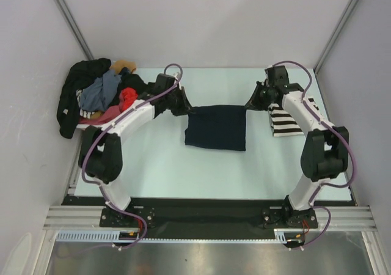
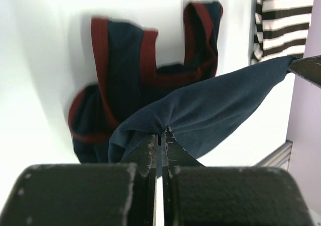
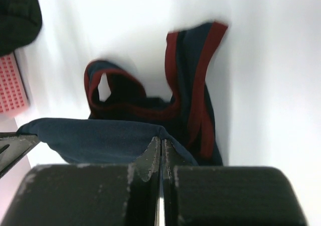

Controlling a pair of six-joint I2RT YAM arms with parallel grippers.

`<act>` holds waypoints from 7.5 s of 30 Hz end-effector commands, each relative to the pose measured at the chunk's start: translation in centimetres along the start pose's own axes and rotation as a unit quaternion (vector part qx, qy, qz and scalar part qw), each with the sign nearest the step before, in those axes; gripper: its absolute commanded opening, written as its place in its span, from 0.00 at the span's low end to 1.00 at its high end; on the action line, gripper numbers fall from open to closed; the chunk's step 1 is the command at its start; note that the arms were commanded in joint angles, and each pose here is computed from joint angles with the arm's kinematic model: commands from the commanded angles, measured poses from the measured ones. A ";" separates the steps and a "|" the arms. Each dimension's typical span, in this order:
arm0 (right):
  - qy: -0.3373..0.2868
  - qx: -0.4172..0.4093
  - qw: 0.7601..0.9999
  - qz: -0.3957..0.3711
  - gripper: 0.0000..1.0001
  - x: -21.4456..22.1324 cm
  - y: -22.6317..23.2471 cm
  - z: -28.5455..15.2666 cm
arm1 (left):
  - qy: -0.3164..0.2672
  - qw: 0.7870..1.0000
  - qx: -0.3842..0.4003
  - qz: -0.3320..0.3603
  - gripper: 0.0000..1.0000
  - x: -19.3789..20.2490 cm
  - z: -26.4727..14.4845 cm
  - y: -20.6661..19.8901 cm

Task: Fold and stack the tank tops
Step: Fold the tank top, then neatly place the folded tank top to the corner

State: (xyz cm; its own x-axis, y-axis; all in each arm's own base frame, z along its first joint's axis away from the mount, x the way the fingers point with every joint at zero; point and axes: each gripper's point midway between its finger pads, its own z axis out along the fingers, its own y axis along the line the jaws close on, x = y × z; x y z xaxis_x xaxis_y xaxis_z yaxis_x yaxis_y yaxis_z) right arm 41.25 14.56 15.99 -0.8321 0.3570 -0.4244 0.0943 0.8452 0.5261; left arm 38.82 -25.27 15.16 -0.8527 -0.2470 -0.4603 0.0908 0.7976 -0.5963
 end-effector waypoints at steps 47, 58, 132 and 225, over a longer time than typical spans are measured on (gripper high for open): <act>-0.022 -0.267 0.962 -0.049 0.00 4.5 6.6 0.5 | -0.070 0.979 0.173 0.085 0.22 1.1 -1.2 -7.7; 0.054 -0.397 0.916 0.033 0.00 10.2 3.5 6.9 | -0.049 0.975 0.214 -0.031 0.00 4.6 5.0 1.2; 0.049 0.012 0.998 -0.025 0.79 3.2 -6.7 13.5 | -0.002 0.999 -0.034 0.032 0.90 4.5 7.7 6.9; -0.208 0.000 0.971 0.119 0.00 -18.4 -15.9 -9.5 | -0.140 0.933 0.330 0.020 0.00 7.1 22.0 -31.0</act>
State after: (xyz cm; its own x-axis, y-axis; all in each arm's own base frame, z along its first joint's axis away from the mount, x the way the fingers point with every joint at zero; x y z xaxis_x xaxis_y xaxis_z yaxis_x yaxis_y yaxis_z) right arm 48.11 -8.57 19.54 -0.5445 0.6507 -0.5292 0.3478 0.7493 0.5635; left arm 40.66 -62.92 12.45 -0.7081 -0.3571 -0.6092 0.4788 0.3912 -0.7859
